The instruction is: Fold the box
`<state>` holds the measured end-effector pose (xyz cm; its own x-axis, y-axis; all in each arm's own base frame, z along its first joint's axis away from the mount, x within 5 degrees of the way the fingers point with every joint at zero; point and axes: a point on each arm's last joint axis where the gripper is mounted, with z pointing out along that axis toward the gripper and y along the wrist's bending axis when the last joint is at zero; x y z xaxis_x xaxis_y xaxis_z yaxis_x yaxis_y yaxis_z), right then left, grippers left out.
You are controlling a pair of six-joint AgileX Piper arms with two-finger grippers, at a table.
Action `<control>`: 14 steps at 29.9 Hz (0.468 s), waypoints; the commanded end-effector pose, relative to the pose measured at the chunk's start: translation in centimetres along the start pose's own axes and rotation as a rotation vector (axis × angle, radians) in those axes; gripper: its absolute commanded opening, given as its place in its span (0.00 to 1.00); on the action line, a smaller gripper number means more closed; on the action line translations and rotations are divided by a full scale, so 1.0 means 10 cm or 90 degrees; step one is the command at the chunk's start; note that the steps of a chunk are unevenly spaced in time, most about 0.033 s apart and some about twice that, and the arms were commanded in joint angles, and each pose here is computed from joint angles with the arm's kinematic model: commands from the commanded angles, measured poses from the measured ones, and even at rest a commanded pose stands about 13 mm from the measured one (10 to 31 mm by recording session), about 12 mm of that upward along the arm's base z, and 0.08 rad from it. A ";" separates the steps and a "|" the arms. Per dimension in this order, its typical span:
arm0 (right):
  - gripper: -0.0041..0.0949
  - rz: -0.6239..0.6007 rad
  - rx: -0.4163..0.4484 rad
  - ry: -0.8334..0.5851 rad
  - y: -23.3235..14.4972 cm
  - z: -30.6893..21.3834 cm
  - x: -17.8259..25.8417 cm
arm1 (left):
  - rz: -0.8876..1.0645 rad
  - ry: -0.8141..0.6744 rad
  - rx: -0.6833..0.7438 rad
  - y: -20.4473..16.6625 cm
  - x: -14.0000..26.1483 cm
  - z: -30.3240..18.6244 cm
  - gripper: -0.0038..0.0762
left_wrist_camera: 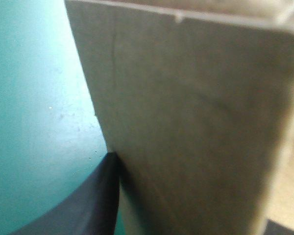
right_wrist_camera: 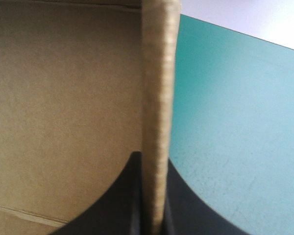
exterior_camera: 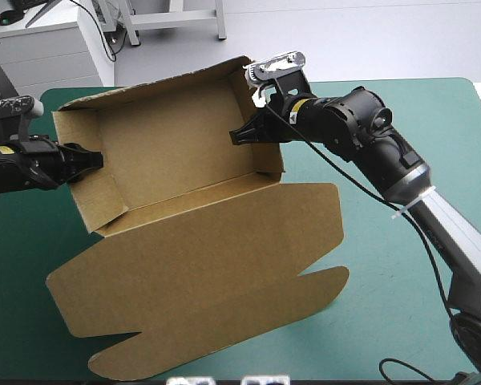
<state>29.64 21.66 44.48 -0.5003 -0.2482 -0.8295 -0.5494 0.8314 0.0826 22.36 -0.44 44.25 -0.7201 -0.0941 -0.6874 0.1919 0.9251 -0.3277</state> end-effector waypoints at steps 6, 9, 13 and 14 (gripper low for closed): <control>0.04 -0.006 0.068 0.063 -0.11 -0.18 0.05 | 0.107 -0.083 0.000 -0.46 -0.13 0.16 0.04; 0.04 0.014 0.073 0.092 -0.12 -0.12 0.13 | 0.165 -0.040 -0.041 -0.54 -0.11 0.40 0.04; 0.04 0.028 0.064 0.127 -0.12 -0.01 0.27 | 0.236 0.009 -0.097 -0.62 -0.07 0.71 0.04; 0.04 0.030 0.064 0.134 -0.12 0.02 0.30 | 0.256 0.022 -0.110 -0.63 -0.06 0.76 0.04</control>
<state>29.79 20.17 40.74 -0.6930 -0.2938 -0.6584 -0.4217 0.9059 0.0397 26.25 -8.01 40.52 -0.7408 0.1915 -0.6439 0.2937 0.9544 -0.0540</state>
